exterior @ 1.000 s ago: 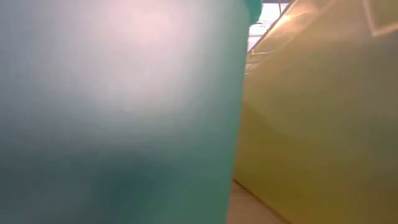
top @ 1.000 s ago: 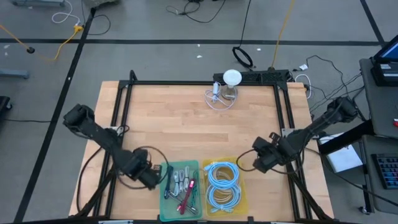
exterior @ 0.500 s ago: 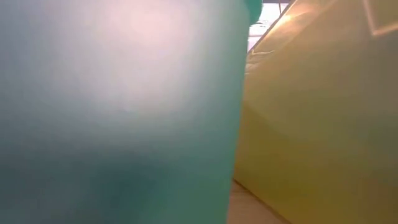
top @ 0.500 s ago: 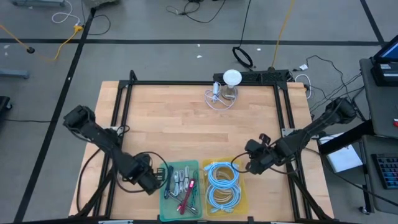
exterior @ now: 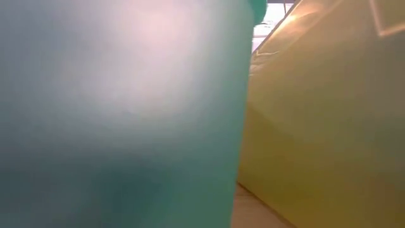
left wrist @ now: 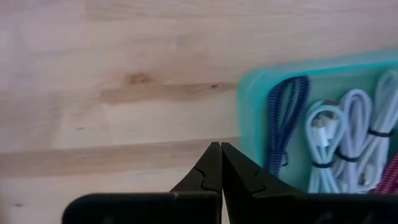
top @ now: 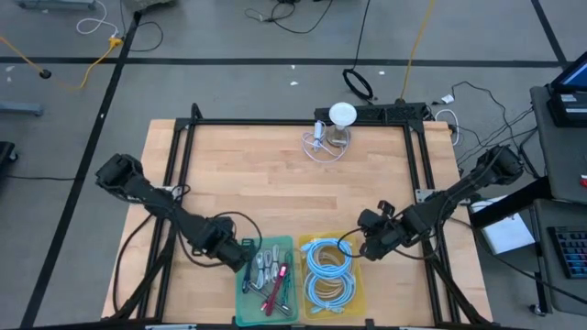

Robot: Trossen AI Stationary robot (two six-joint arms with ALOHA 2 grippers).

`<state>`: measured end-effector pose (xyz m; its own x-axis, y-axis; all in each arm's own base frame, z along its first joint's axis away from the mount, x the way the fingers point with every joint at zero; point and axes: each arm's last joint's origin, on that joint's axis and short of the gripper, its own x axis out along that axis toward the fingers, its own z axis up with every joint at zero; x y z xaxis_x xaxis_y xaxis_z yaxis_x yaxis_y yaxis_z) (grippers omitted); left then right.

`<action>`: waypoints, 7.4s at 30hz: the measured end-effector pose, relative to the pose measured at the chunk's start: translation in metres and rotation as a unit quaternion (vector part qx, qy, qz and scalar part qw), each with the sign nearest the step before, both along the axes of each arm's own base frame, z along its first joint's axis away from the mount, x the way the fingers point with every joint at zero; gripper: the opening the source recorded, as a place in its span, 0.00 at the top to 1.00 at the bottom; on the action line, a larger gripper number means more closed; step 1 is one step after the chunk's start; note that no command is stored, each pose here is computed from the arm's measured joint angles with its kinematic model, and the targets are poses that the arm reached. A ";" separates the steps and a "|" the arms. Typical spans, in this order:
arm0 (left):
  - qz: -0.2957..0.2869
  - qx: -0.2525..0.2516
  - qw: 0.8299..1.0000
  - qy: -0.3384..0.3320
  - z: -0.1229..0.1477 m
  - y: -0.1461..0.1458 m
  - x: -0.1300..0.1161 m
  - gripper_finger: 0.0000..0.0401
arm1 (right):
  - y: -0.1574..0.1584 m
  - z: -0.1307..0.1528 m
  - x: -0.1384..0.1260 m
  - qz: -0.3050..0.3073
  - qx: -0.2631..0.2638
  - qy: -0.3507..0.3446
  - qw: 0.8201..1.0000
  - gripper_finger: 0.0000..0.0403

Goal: Pick & Place USB Port
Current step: Adjust the bins, then return to Home Position

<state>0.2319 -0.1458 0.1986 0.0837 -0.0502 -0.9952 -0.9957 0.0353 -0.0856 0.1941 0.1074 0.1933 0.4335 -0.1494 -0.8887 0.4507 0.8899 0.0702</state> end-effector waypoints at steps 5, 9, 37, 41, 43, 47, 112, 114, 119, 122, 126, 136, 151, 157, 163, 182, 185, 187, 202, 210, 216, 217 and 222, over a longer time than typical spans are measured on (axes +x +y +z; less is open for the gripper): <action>-0.010 0.004 1.000 -0.015 0.000 0.007 0.007 1.00 | 0.000 0.000 0.000 0.000 0.000 0.000 1.000 1.00; -0.011 0.006 1.000 -0.026 0.001 0.011 0.011 1.00 | 0.000 0.000 0.000 0.002 -0.001 0.000 1.000 1.00; -0.005 0.056 0.997 0.054 0.001 0.024 -0.002 1.00 | -0.021 0.002 0.010 -0.001 -0.036 -0.001 0.999 1.00; -0.004 0.062 0.997 0.042 0.001 0.025 0.000 1.00 | -0.030 0.003 0.018 -0.006 -0.052 -0.017 0.998 1.00; -0.007 0.064 0.997 0.037 0.001 0.026 0.001 1.00 | -0.035 0.005 0.023 -0.009 -0.052 -0.031 0.998 1.00; -0.009 0.065 0.997 0.036 0.001 0.026 0.001 1.00 | -0.043 0.008 0.032 -0.011 -0.051 -0.059 0.997 1.00; -0.080 0.386 0.792 -0.466 0.117 0.105 -0.114 1.00 | -0.090 0.146 -0.091 0.188 -0.020 -0.432 0.882 1.00; -0.060 0.384 0.779 -0.491 0.096 0.102 -0.117 1.00 | -0.092 0.127 -0.104 0.185 0.005 -0.447 0.875 1.00; -0.004 0.387 0.753 -0.532 0.048 0.101 -0.124 1.00 | -0.095 0.085 -0.121 0.169 0.023 -0.466 0.868 1.00; 0.011 0.384 0.743 -0.549 0.026 0.101 -0.126 1.00 | -0.095 0.065 -0.123 0.163 0.031 -0.470 0.867 1.00; 0.030 0.377 0.738 -0.558 -0.001 0.101 -0.128 1.00 | -0.094 0.031 -0.119 0.144 0.059 -0.445 0.882 1.00; 0.025 0.391 0.744 -0.542 -0.044 0.104 -0.132 1.00 | -0.094 -0.023 -0.107 0.078 0.097 -0.440 0.889 1.00; -0.022 0.414 0.765 -0.493 -0.059 0.106 -0.135 0.94 | -0.097 -0.038 -0.104 0.008 0.082 -0.429 0.899 1.00; -0.026 0.417 0.764 -0.491 -0.059 0.106 -0.135 0.94 | -0.097 -0.031 -0.103 0.007 0.088 -0.461 0.883 1.00; -0.028 0.417 0.764 -0.491 -0.059 0.106 -0.135 0.94 | -0.097 -0.022 -0.101 0.008 0.095 -0.502 0.860 1.00; -0.027 0.416 0.764 -0.492 -0.059 0.106 -0.135 0.94 | -0.097 -0.011 -0.101 0.008 0.104 -0.558 0.823 1.00; -0.027 0.416 0.764 -0.492 -0.059 0.106 -0.135 0.94 | -0.097 -0.010 -0.101 0.008 0.104 -0.558 0.823 1.00; -0.027 0.416 0.764 -0.492 -0.059 0.106 -0.135 0.94 | -0.097 -0.010 -0.101 0.008 0.105 -0.559 0.823 1.00; -0.027 0.416 0.764 -0.492 -0.059 0.106 -0.135 0.94 | -0.097 -0.009 -0.101 0.008 0.105 -0.560 0.822 1.00; -0.027 0.416 0.764 -0.492 -0.059 0.106 -0.135 0.94 | -0.097 -0.009 -0.101 0.008 0.105 -0.561 0.821 1.00; -0.027 0.416 0.764 -0.492 -0.059 0.106 -0.135 0.94 | -0.097 -0.009 -0.101 0.008 0.105 -0.561 0.821 1.00; -0.027 0.416 0.764 -0.492 -0.059 0.106 -0.135 0.94 | -0.097 -0.009 -0.101 0.008 0.105 -0.561 0.821 1.00; -0.027 0.416 0.764 -0.492 -0.059 0.106 -0.135 0.94 | -0.097 -0.009 -0.101 0.008 0.105 -0.561 0.821 1.00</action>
<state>0.0966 -0.0396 0.1397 0.8320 0.5364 -0.1415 -0.4595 0.5234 -0.7176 0.0929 0.0107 0.1842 0.9974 -0.0301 0.0648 -0.0136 0.8104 0.5857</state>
